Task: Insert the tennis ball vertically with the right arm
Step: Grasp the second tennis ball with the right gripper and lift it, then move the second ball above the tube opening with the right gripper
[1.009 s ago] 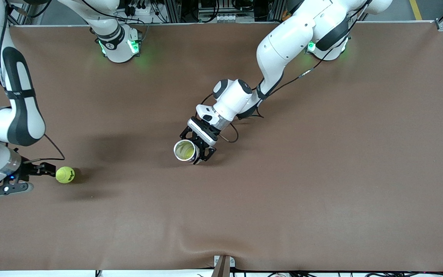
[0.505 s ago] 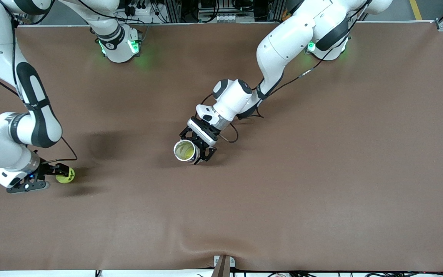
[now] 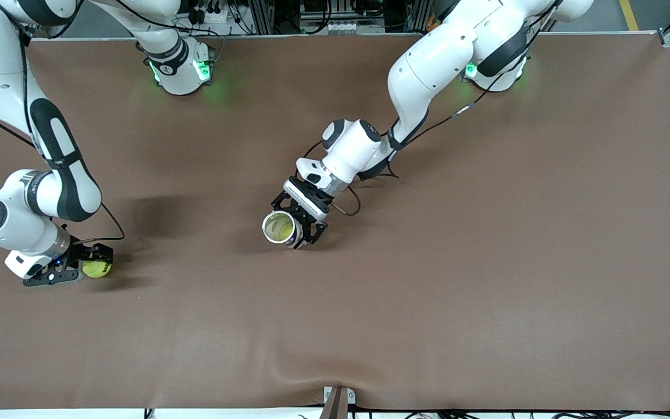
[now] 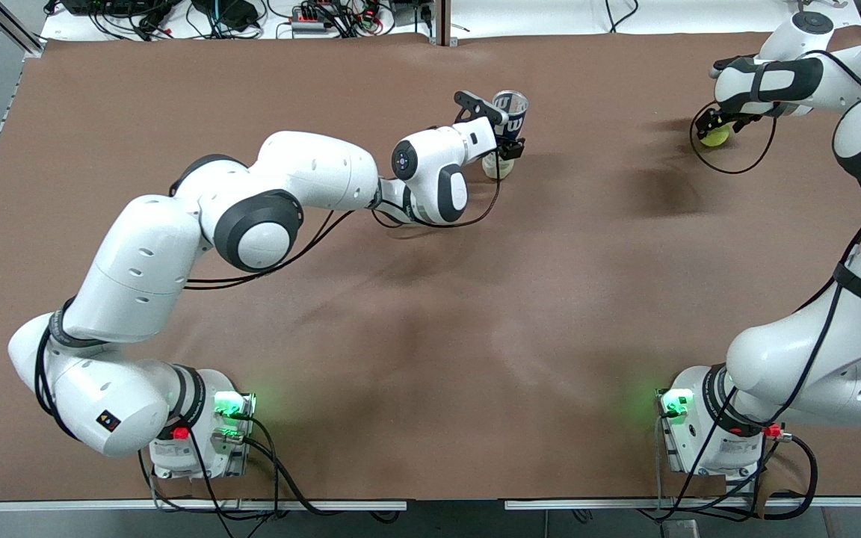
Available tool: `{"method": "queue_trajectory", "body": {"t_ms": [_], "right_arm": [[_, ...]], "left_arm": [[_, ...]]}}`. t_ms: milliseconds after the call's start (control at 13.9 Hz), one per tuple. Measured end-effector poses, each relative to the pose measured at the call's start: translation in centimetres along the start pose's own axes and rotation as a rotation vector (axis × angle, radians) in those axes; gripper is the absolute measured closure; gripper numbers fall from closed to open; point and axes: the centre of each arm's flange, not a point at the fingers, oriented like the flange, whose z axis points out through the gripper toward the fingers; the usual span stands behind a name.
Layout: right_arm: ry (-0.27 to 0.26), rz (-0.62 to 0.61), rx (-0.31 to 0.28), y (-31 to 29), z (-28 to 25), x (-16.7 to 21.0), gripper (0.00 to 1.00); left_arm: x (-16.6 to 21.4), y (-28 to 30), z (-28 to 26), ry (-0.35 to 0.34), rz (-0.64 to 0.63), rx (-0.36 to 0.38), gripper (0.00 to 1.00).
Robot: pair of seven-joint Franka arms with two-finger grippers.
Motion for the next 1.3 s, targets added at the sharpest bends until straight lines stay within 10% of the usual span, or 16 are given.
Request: {"method": "queue_trajectory", "body": {"t_ms": [216,865,1297], "right_arm": [[0.008,-0.002,0.006,-0.3,-0.2,0.3,0.33],[0.003,-0.014,0.070,-6.2,-14.2,3.0,0.33],[-0.087,0.198,0.076,-23.1,-25.7,3.7,0.33]], "left_arm": [[0.0,0.0,0.0,0.000,-0.005,0.001,0.02],[-1.1,0.1,0.0,-0.024,-0.015,0.003,0.01],[-2.0,0.3,-0.2,-0.041,-0.020,0.006,0.00]]}}
